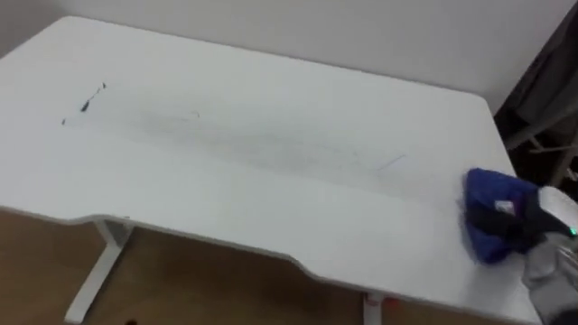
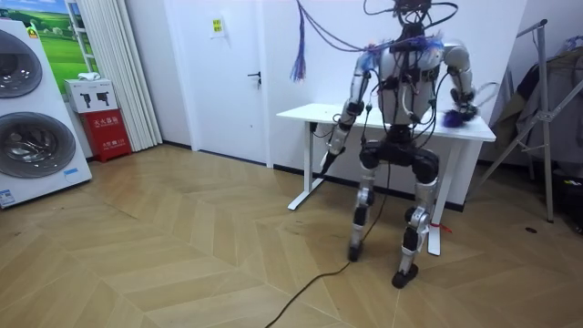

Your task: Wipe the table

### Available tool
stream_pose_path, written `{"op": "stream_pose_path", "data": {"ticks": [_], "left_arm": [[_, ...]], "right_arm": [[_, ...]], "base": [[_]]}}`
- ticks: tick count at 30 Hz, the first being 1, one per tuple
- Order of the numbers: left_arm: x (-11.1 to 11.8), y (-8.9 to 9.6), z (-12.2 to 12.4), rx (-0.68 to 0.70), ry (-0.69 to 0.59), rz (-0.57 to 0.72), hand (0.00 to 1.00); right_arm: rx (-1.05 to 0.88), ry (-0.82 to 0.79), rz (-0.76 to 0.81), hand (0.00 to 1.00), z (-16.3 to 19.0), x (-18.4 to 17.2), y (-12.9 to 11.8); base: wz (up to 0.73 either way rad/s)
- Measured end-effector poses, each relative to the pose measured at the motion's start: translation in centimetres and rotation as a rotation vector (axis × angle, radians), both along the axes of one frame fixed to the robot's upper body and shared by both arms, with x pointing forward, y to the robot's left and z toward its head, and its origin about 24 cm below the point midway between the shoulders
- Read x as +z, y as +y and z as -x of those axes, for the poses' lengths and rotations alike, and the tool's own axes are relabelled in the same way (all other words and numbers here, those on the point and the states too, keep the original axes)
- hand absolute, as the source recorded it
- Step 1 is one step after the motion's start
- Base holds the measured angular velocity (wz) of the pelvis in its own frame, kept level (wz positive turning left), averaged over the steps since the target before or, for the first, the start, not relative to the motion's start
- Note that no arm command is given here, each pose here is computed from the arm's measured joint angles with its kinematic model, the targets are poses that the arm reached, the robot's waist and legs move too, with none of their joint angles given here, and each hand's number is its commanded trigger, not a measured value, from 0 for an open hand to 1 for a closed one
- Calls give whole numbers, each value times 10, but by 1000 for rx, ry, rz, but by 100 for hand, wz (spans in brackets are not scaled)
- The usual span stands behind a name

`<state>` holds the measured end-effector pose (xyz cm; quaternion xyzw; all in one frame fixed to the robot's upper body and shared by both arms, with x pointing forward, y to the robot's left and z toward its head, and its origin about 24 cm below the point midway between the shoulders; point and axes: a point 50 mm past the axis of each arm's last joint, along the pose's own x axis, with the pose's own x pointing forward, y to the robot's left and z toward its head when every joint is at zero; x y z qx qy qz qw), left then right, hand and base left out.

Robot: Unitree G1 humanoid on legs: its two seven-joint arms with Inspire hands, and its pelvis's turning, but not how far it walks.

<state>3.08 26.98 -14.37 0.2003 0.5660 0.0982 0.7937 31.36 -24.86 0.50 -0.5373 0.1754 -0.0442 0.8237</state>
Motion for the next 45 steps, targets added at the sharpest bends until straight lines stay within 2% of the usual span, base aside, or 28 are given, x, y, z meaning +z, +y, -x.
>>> {"op": "stream_pose_path", "data": {"ticks": [2,4,6,7,9,11,14,17,19,22,25,27,30,31,35,37,41,42,44,45], "left_arm": [[3,10,4,10,9,-25,0],[2,9,6,25,20,-23,0],[4,15,19,70,51,-39,0],[5,18,22,87,50,-50,0],[11,31,37,143,67,-106,0],[17,41,40,176,48,-150,0],[20,45,29,186,-5,-174,0],[20,44,12,189,-66,-171,0],[19,39,3,171,-90,-152,0],[13,27,-4,123,-87,-118,0],[8,20,-4,110,-62,-87,0],[5,13,-3,85,-41,-63,0],[3,7,-5,66,-31,-42,0],[3,7,-3,67,-21,-42,0],[3,11,31,117,67,-47,0],[2,10,35,115,82,-32,0],[5,8,15,94,5,-2,0],[7,8,0,78,-43,-6,0],[9,8,-14,66,-84,-6,0],[10,7,-24,58,-113,-3,0]], "right_arm": [[135,-50,-3,100,-11,9,29],[152,-41,16,100,-6,4,27],[67,20,33,100,23,-23,3],[21,8,-8,100,36,-31,-5],[-135,-24,-46,100,78,-47,-38],[-284,4,-31,100,112,-59,-68],[-481,74,-17,100,159,-68,-106],[-510,88,24,100,165,-62,-122],[-499,75,28,100,154,-58,-119],[-425,57,75,100,118,-47,-105],[-243,51,111,100,69,-33,-69],[-82,27,124,100,33,-19,-31],[19,-9,117,100,11,-5,-8],[29,-11,120,100,8,-3,-6],[44,15,139,100,11,-6,-6],[43,23,129,100,19,-11,-10],[67,35,106,100,35,-19,-9],[75,37,102,100,38,-21,-8],[87,38,98,100,41,-22,-6],[93,40,97,82,43,-23,-5]], "base": [[4],[45],[63],[90],[72],[52],[19],[-32],[-50],[-81],[-42],[1],[63],[72],[49],[46],[5],[-12],[-20],[-17]]}}
